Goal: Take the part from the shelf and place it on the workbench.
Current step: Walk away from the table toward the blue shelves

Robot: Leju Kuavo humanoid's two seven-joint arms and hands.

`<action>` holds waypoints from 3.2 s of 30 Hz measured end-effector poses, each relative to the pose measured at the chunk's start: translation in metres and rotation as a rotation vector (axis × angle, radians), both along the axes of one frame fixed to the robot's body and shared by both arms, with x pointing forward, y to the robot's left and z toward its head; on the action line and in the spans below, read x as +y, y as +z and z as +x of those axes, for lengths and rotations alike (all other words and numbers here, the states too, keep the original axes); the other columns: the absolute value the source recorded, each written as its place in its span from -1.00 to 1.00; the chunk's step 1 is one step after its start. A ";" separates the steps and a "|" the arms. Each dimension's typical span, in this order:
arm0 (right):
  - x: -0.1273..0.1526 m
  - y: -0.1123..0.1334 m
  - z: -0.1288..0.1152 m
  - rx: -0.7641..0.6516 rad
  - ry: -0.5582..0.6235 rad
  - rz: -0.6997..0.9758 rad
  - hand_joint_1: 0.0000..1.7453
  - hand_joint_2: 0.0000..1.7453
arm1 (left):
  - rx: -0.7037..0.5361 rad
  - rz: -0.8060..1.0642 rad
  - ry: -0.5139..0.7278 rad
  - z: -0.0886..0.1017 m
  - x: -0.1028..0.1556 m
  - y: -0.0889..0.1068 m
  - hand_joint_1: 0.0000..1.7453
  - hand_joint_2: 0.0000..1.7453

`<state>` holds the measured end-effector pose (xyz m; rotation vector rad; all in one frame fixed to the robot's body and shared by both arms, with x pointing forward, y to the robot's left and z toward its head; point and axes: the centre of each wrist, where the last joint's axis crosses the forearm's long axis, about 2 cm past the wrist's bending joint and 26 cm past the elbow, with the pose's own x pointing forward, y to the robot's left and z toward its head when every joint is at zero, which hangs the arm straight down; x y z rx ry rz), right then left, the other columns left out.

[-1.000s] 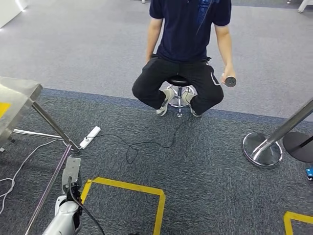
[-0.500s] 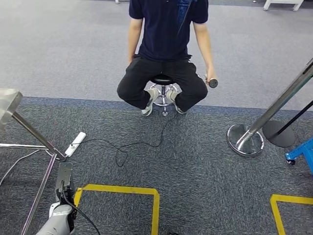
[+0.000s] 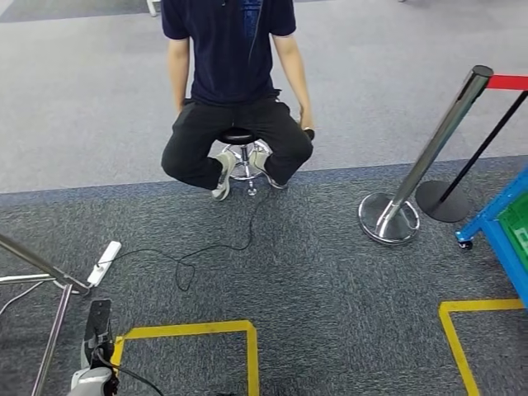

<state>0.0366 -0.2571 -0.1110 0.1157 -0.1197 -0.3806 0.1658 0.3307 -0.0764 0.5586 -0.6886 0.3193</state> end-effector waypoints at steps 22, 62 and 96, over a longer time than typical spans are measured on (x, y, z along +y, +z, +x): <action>0.002 0.000 -0.001 -0.001 0.027 0.015 -1.00 -1.00 | 0.485 -0.258 -0.097 -0.093 -0.011 -0.029 -1.00 -1.00; 0.006 0.000 -0.003 0.003 0.082 0.022 -1.00 -1.00 | 0.599 -0.211 -0.287 -0.113 -0.022 -0.033 -1.00 -1.00; 0.005 0.000 0.000 -0.002 0.119 0.027 -1.00 -1.00 | 0.639 -0.193 -0.512 -0.107 -0.031 -0.033 -1.00 -1.00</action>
